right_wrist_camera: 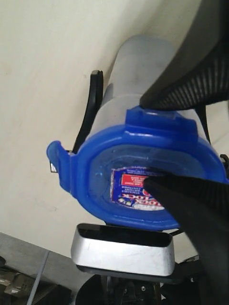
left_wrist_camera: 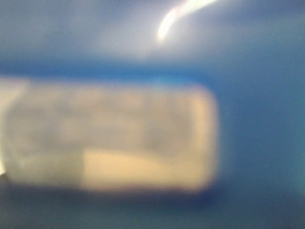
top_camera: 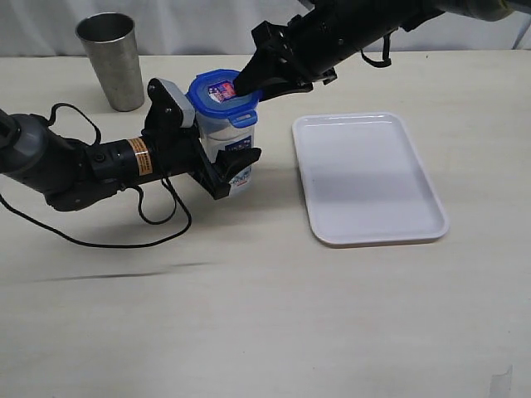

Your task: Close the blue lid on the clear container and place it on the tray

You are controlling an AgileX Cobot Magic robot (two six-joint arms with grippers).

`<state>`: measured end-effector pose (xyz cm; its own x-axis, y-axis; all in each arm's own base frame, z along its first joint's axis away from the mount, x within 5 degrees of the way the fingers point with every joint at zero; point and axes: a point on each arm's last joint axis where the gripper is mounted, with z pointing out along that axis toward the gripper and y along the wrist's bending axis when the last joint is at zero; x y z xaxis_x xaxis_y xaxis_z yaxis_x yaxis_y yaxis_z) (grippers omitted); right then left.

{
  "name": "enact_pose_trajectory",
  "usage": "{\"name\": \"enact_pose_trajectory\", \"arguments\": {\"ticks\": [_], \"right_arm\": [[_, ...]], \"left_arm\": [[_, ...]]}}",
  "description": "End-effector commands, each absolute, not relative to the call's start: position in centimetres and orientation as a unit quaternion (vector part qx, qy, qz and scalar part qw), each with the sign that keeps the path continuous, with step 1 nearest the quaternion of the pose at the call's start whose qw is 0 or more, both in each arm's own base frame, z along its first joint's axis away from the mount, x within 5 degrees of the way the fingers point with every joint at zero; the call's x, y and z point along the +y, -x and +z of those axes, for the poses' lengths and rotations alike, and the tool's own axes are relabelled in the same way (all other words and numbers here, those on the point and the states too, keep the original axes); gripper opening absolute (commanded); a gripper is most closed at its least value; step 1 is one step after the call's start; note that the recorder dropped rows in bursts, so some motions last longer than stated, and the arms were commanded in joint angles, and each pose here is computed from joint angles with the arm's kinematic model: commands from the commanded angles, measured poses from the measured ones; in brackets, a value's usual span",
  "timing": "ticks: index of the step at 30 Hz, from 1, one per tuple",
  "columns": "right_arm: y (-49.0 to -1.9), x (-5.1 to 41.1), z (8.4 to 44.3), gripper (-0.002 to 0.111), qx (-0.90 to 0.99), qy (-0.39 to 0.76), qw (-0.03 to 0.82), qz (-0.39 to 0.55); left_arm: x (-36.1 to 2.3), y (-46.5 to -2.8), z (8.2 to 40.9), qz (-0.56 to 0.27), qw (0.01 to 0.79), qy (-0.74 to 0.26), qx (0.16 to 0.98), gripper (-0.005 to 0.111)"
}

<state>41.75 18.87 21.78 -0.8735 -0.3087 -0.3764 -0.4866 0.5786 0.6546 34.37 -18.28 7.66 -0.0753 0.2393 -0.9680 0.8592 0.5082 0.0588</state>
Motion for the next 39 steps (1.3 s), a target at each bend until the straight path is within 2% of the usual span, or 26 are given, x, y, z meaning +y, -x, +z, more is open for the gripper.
{"name": "enact_pose_trajectory", "arguments": {"ticks": [1,8,16,23,27,36,39], "right_arm": [[-40.0,20.3,18.4,0.029,0.882,0.276,0.028,0.381],[-40.5,19.7,19.1,0.045,0.881,0.279,0.044,0.378],[-40.8,19.7,22.8,0.052,0.869,0.312,0.098,0.371],[-40.0,18.6,25.5,0.052,0.875,0.351,0.127,0.308],[-39.7,18.4,27.5,0.052,0.866,0.362,0.166,0.302],[-38.1,18.2,31.6,0.052,0.837,0.402,0.224,0.295],[-37.5,18.1,31.9,0.051,0.798,0.479,0.235,0.281]], "left_arm": [[-18.9,-33.8,7.1,-0.271,0.523,-0.447,0.673,0.000],[-18.9,-33.7,7.0,-0.272,0.522,-0.450,0.672,0.000],[-19.0,-33.4,7.1,-0.286,0.515,-0.462,0.663,0.000],[-18.4,-33.5,7.8,-0.346,0.496,-0.474,0.640,0.000],[-18.3,-33.8,8.1,-0.372,0.474,-0.483,0.636,0.000],[-18.3,-33.6,8.2,-0.380,0.470,-0.490,0.628,0.000],[-18.3,-33.5,8.2,-0.380,0.467,-0.494,0.627,0.000]]}}
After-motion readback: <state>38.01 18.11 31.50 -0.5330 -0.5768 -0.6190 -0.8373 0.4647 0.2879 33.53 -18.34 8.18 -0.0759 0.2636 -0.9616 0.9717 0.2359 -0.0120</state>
